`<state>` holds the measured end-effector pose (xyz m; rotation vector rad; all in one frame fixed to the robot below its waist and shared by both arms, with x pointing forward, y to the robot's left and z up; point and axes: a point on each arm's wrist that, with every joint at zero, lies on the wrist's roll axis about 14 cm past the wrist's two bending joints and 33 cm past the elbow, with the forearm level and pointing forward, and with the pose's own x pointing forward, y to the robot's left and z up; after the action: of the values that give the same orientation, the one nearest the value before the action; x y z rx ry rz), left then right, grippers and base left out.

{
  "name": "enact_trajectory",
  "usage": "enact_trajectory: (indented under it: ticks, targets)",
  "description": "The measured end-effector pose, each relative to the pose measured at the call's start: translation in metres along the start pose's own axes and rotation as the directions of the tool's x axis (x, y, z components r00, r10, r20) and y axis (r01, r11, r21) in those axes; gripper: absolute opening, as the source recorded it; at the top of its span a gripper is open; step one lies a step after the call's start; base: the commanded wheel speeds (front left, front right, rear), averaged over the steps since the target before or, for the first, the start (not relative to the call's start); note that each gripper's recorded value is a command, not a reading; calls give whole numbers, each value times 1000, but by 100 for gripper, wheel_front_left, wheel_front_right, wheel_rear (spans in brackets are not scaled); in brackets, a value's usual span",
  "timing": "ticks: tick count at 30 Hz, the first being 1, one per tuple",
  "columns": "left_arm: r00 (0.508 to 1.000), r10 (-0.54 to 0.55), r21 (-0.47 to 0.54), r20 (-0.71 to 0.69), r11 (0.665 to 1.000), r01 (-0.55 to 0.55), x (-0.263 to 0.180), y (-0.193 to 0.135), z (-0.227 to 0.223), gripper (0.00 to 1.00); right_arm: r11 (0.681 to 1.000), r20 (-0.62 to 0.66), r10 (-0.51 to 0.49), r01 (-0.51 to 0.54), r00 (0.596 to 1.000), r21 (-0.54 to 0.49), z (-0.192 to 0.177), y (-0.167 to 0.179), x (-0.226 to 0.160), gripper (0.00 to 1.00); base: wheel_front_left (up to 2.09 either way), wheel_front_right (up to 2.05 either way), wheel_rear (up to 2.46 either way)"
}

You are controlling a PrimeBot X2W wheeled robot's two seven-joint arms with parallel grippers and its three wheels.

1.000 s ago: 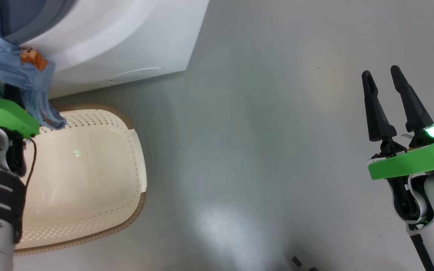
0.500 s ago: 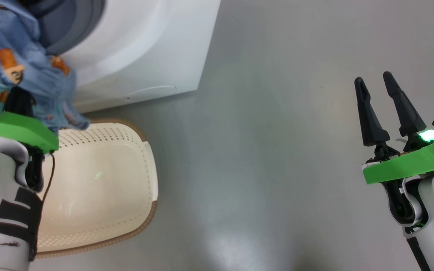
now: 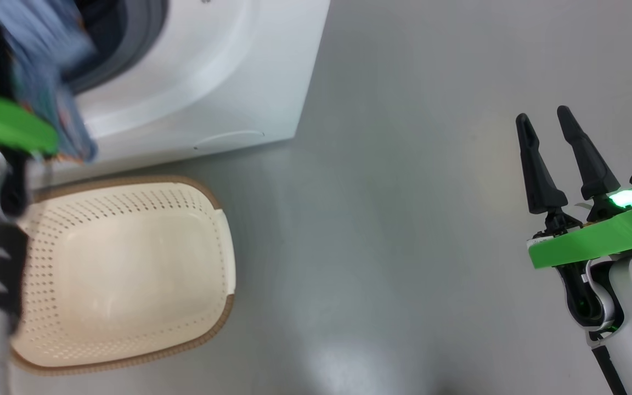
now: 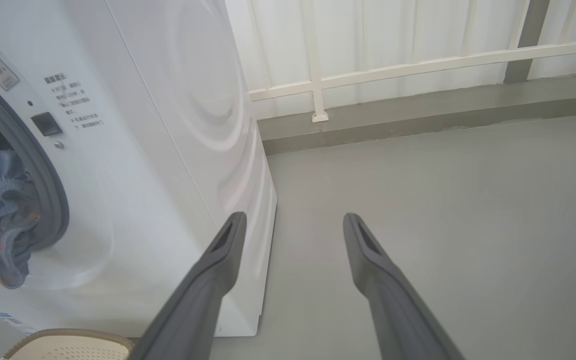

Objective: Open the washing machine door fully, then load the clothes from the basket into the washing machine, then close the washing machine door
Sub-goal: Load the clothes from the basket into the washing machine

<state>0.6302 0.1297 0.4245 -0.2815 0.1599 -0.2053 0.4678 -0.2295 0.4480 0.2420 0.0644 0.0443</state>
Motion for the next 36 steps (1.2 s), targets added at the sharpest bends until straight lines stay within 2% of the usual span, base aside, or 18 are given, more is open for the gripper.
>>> enact_trajectory:
  ticks: [4, 10, 16, 21, 22, 23, 24, 30, 36]
  targets:
    - [1000, 10, -5, 6, 1000, -10, 38, 9, 28, 0, 1000, -28, -21, 21, 999, -4, -13, -8, 1, 100, 0, 0, 0]
    - [999, 43, 7, 6, 999, -43, 79, 32, 39, 0, 998, -78, -66, 67, 995, 10, -37, -20, 0, 100, 0, 0, 0]
    - [989, 36, 16, 140, 999, -39, 114, 37, 61, 0, 993, -105, -118, 119, 987, 4, -51, -34, 1, 100, 0, 0, 0]
    - [993, 38, 13, 113, 999, -40, 128, 37, 35, 0, 989, -127, -149, 149, 981, -11, -58, -44, -5, 100, 0, 0, 0]
    - [994, 46, 7, 100, 999, -47, 128, 39, 28, 41, 989, -131, -150, 150, 980, -13, -59, -45, -5, 100, 0, 0, 0]
    - [995, 55, 1, 82, 998, -56, 128, 41, 20, 93, 989, -129, -149, 149, 980, -13, -58, -45, -4, 100, 0, 0, 0]
    - [996, 63, -1, 59, 998, -64, 127, 42, 14, 100, 989, -123, -146, 146, 982, -14, -56, -44, -2, 100, 0, 0, 0]
    - [994, 88, -5, -66, 996, -89, 117, 45, -6, 100, 991, -105, -131, 131, 986, -7, -49, -39, 1, 100, 0, 0, 0]
    - [994, 92, 16, -64, 996, -91, 101, 44, 6, 100, 994, -70, -109, 109, 992, 0, -35, -31, 2, 100, 0, 0, 0]
